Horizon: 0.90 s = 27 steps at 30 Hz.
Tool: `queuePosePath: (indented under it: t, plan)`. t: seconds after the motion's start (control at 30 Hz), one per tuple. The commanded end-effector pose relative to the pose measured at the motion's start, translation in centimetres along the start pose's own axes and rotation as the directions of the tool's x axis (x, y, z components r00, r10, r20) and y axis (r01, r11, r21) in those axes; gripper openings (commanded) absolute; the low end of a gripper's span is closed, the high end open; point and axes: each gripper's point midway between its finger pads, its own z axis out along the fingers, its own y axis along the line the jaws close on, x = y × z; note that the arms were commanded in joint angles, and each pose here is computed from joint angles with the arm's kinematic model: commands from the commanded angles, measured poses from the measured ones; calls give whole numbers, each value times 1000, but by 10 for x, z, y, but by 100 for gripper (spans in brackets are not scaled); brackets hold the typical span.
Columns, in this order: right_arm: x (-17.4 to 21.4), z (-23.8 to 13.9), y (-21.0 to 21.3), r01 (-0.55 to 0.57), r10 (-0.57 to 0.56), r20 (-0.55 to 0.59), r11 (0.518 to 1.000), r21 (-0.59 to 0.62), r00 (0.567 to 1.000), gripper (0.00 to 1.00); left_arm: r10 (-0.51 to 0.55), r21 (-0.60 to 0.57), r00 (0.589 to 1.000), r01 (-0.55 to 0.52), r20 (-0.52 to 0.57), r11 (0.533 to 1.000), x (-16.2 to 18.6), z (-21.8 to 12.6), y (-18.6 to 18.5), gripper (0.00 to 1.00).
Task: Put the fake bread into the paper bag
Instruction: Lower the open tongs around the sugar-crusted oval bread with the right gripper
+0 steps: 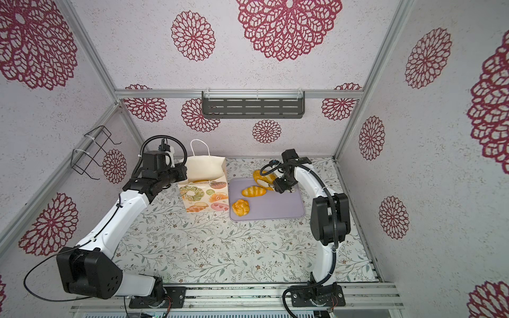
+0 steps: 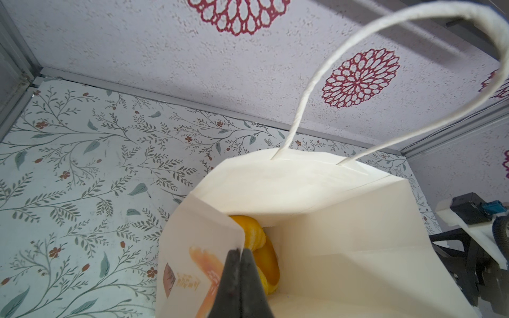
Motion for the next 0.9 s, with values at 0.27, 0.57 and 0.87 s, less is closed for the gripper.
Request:
queuePosePath:
  t: [0.27, 0.57, 0.87]
  plan:
    - [-12, -6, -1, 14, -14, 25, 1000, -24, 1000, 59, 21, 18, 1000, -21, -16, 1000, 5, 0, -7, 0]
    - [-14, -3, 1, 6, -5, 28, 999, -40, 1000, 51, 20, 19, 1000, -20, -23, 1000, 7, 2, -7, 0]
    - [-13, -4, 11, -25, 28, 35, 995, -93, 999, 40, 22, 19, 1000, -22, -20, 1000, 6, 2, -8, 0]
